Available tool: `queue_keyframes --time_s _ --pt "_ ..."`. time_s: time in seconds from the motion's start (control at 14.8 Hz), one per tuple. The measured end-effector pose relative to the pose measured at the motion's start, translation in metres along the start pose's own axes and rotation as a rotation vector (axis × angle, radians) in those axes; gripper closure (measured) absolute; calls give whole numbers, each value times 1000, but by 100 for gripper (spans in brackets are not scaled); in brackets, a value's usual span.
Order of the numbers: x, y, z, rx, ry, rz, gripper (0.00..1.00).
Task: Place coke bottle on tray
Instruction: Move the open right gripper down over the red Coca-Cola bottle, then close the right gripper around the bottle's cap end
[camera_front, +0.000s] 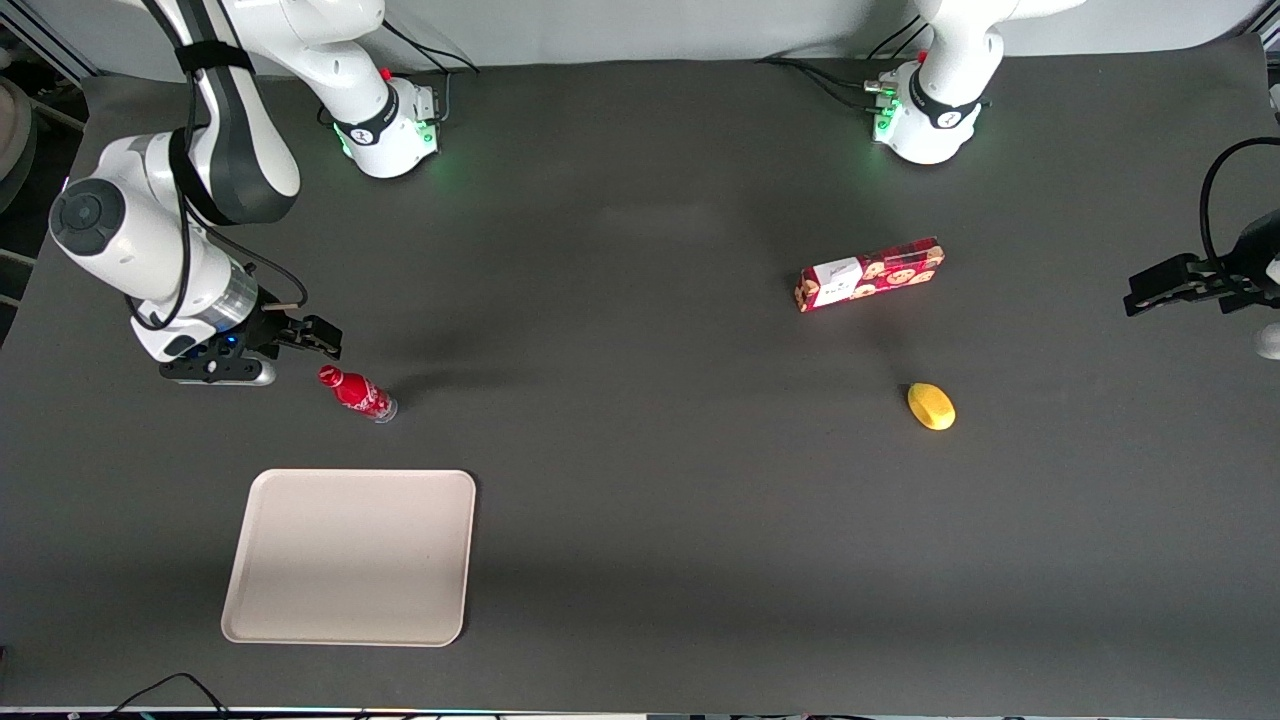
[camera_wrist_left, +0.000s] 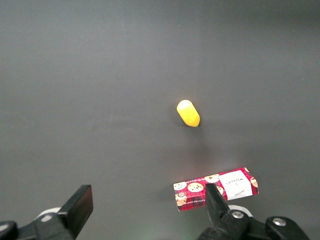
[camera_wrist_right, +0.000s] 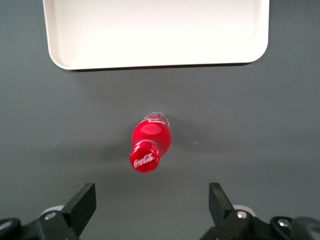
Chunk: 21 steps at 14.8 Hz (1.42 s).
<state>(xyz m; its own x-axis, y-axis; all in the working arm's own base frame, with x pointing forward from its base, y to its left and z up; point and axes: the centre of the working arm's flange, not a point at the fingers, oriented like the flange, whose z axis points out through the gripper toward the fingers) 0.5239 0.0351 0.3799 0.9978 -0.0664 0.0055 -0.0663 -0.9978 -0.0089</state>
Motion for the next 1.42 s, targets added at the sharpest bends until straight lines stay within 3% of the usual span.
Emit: queue_keyframes --time_s 0.61,1.42 --pt "16 -1 45 -1 27 -3 0" --pt "14 -3 72 22 21 21 3"
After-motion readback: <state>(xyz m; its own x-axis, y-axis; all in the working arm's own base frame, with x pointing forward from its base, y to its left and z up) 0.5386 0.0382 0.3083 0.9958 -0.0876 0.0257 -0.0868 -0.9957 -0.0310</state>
